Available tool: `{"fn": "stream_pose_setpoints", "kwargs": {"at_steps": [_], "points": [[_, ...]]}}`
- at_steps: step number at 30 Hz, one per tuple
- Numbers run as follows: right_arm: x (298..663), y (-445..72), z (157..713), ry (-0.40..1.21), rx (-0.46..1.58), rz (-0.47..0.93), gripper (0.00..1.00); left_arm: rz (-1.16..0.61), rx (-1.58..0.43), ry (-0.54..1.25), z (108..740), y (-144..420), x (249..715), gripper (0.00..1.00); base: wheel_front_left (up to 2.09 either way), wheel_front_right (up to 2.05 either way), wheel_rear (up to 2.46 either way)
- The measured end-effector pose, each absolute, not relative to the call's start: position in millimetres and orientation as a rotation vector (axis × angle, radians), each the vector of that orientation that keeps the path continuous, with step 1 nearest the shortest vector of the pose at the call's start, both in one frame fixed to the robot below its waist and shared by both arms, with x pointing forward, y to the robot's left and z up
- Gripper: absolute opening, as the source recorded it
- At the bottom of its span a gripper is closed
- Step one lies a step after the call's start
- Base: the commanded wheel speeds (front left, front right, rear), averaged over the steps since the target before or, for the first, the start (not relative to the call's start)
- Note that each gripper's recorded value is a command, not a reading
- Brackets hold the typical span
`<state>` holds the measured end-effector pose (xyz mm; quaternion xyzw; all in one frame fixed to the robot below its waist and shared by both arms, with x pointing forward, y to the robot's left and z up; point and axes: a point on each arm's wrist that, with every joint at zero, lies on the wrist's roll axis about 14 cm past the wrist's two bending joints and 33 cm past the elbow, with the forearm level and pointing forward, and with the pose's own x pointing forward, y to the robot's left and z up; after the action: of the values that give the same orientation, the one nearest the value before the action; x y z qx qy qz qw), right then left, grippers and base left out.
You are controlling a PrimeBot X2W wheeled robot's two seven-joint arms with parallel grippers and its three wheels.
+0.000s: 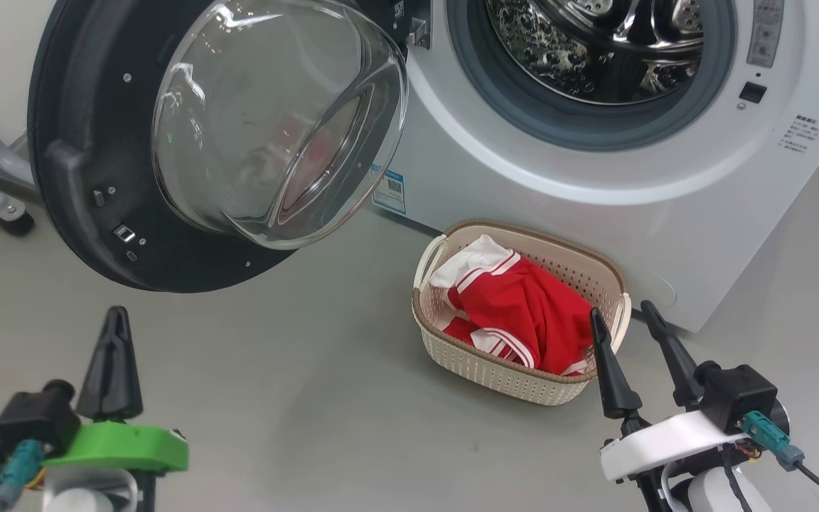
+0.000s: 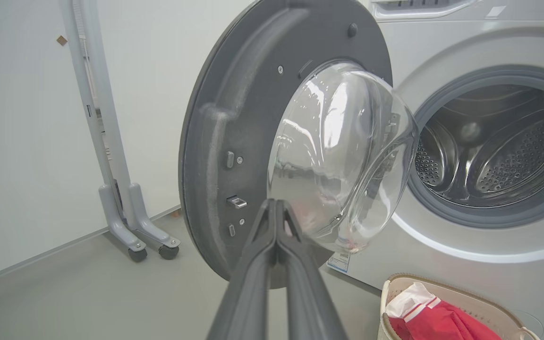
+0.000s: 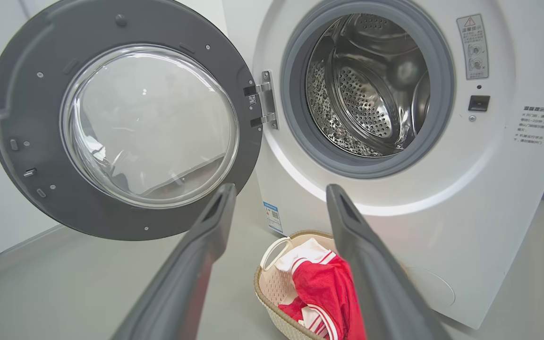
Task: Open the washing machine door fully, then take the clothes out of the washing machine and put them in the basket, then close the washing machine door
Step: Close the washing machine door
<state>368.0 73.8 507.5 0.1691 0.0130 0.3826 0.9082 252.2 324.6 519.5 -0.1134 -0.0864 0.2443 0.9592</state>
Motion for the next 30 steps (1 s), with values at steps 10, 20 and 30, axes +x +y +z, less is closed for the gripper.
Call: {"fn": "stream_pose_setpoints", "kwargs": {"at_steps": [10, 20, 30], "points": [[382.6, 73.5, 497.1, 0.040, 0.332, 0.799, 1.00, 0.588, -0.066, -0.324, 587.3, 394.0, 251.6, 0.00, 0.00, 0.00, 0.00], [401.2, 55.4, 485.8, 0.055, 0.323, 0.749, 1.00, 0.675, 0.025, -0.474, 680.1, 472.5, 254.9, 0.00, 0.00, 0.00, 0.00], [415.5, 36.3, 474.3, 0.071, 0.320, 0.692, 1.00, 0.807, -0.525, -0.497, 655.7, 538.3, 271.4, 0.00, 0.00, 0.00, 0.00]]}}
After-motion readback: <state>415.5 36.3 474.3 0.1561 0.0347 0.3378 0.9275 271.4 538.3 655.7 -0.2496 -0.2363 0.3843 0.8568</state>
